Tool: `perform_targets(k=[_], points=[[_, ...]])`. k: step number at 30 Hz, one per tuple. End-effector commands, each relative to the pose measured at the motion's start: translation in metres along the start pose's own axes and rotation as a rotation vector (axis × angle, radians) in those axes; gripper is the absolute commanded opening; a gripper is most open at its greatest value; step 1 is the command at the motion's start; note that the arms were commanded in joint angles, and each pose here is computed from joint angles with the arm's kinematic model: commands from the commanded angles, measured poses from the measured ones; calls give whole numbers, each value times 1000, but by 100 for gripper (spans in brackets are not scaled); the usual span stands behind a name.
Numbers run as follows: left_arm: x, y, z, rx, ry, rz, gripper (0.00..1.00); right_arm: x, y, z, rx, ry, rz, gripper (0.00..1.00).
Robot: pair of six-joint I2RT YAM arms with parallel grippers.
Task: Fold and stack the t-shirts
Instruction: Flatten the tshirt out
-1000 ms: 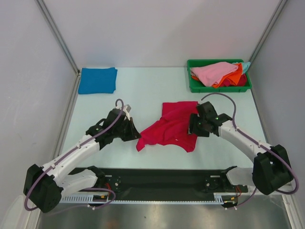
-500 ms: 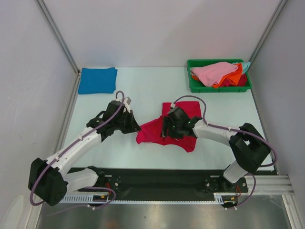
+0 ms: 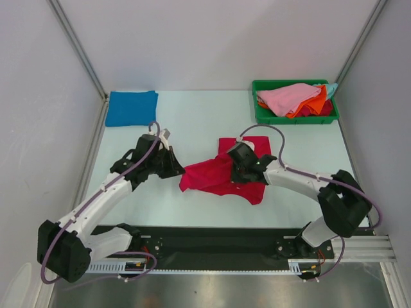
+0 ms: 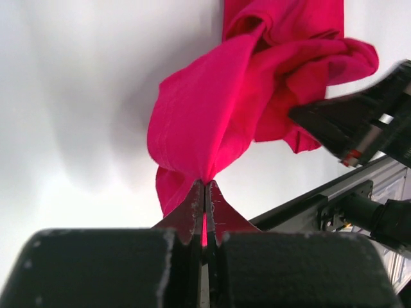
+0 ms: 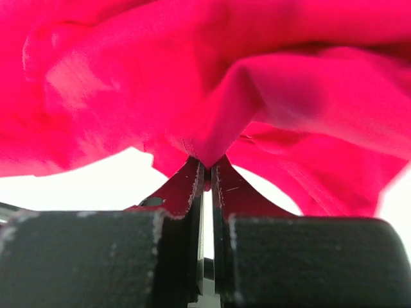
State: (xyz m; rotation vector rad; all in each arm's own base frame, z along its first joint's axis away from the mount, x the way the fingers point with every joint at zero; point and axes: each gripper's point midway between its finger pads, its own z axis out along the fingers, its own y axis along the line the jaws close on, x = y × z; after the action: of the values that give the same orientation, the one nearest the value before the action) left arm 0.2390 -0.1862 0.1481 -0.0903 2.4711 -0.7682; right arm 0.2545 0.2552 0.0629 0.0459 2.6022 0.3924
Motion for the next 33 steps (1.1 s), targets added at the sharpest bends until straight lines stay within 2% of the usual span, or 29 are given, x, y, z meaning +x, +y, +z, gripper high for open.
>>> perform_targets(k=[1, 2, 3, 5, 7, 8, 9, 11, 12, 13, 14, 15, 16, 18, 20, 21, 23, 24, 26, 27, 30, 31, 33], points=[[-35, -9, -30, 15, -137, 9, 0, -39, -13, -39, 58, -154, -74, 0], [-44, -10, -42, 8, -166, 2, 0, -48, -14, -51, 70, -177, -86, 0], [-55, -9, -53, -6, -205, -7, 0, -74, -2, -76, 26, -254, -91, 0], [-86, -14, -94, -55, -333, 20, 0, -109, 5, -106, -1, -364, -121, 0], [-111, -18, -129, -99, -451, 60, 0, -162, 17, -152, -71, -506, -84, 0], [-124, -8, -151, -188, -527, 54, 0, -185, 24, -168, -110, -571, -83, 0], [-145, -23, -188, -186, -630, 72, 0, -213, 21, -186, -127, -636, -50, 0], [-163, -31, -229, -221, -730, 81, 0, -265, 49, -238, -239, -771, -49, 0], [-182, -48, -271, -206, -848, 81, 0, -281, 56, -256, -265, -821, -54, 0], [-189, -55, -293, -203, -901, 90, 0, -307, 66, -307, -331, -933, -52, 0], [-198, -74, -335, -156, -1007, 96, 0, -322, 73, -322, -358, -986, -62, 0], [-203, -80, -355, -152, -1058, 110, 0, -333, 76, -342, -383, -1032, -56, 0], [-205, -88, -377, -130, -1116, 118, 0, -351, 75, -381, -421, -1124, -45, 0], [-203, -96, -430, -118, -1251, 124, 0, -364, 68, -412, -446, -1192, -23, 0], [-195, -95, -462, -125, -1328, 110, 1, -377, 49, -429, -423, -1243, 24, 0], [-189, -89, -474, -143, -1357, 96, 0, -377, 52, -429, -477, -1231, 39, 0], [-182, -85, -482, -148, -1371, 83, 0, -384, 51, -420, -516, -1229, 65, 0], [-180, -85, -483, -137, -1375, 72, 0, -383, 65, -412, -599, -1187, 64, 0], [-177, -90, -490, -99, -1396, 74, 0, -389, 77, -407, -682, -1186, 88, 0], [-177, -93, -494, -87, -1409, 82, 0, -393, 83, -390, -702, -1156, 105, 0], [-180, -102, -513, -58, -1453, 78, 0, -402, 106, -388, -831, -1118, 159, 0], [-180, -103, -517, -58, -1459, 76, 0, -408, 115, -368, -861, -1072, 188, 0], [-180, -108, -531, -37, -1494, 76, 0, -413, 141, -372, -968, -1070, 182, 0]])
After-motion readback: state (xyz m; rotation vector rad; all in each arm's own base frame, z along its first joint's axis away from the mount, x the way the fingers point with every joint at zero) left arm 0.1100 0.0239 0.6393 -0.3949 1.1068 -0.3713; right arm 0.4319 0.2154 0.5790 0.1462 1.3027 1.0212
